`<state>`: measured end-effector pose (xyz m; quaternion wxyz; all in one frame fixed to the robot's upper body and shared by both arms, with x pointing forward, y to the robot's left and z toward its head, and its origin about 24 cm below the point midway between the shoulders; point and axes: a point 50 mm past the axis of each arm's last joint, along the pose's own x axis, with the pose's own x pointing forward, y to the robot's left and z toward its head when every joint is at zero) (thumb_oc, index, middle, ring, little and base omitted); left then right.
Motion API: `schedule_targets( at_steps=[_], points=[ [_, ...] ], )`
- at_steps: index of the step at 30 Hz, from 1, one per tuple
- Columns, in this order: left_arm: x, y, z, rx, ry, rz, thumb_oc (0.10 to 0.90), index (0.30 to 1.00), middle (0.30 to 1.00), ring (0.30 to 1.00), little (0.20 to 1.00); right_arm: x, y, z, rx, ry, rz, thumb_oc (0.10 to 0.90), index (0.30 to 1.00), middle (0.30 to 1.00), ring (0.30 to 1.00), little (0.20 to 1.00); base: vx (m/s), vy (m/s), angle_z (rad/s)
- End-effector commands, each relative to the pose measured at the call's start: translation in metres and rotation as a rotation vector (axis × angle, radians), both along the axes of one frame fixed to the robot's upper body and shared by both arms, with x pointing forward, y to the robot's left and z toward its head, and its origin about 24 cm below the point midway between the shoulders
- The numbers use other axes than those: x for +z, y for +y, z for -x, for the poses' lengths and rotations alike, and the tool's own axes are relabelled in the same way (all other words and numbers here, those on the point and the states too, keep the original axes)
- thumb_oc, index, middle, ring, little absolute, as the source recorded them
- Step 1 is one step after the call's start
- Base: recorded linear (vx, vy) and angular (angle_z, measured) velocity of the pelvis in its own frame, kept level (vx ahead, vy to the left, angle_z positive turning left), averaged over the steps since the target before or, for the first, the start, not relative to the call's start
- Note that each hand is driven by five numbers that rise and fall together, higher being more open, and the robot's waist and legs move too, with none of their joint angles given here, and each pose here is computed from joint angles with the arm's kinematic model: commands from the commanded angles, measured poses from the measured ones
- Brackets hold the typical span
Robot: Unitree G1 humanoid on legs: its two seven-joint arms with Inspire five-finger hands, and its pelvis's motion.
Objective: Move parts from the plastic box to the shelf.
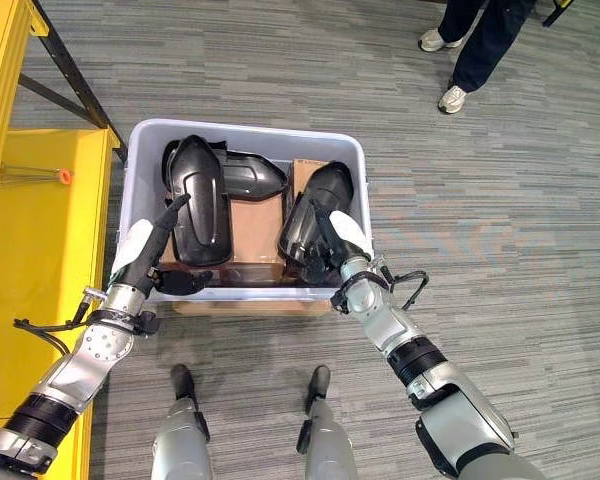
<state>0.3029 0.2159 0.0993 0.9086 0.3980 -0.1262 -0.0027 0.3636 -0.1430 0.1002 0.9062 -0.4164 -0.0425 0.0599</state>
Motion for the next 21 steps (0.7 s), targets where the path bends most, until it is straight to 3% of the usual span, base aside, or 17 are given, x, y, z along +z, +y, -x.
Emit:
schedule_targets(
  at_steps=[1, 21],
  points=[
    [0.046, -0.02, -0.009, -0.074, -0.236, 0.046, 0.9, 1.0, 1.0, 1.0, 1.0, 0.064, -0.002, -0.017, -0.055, -0.266, -0.032, 0.9, 1.0, 1.0, 1.0, 1.0, 0.0, 0.014, 0.07],
    [0.057, -0.025, -0.009, -0.087, -0.284, 0.074, 0.9, 1.0, 1.0, 1.0, 1.0, 0.073, 0.012, -0.03, -0.097, -0.272, -0.059, 0.9, 1.0, 1.0, 1.0, 1.0, 0.0, 0.013, 0.05]
  ],
)
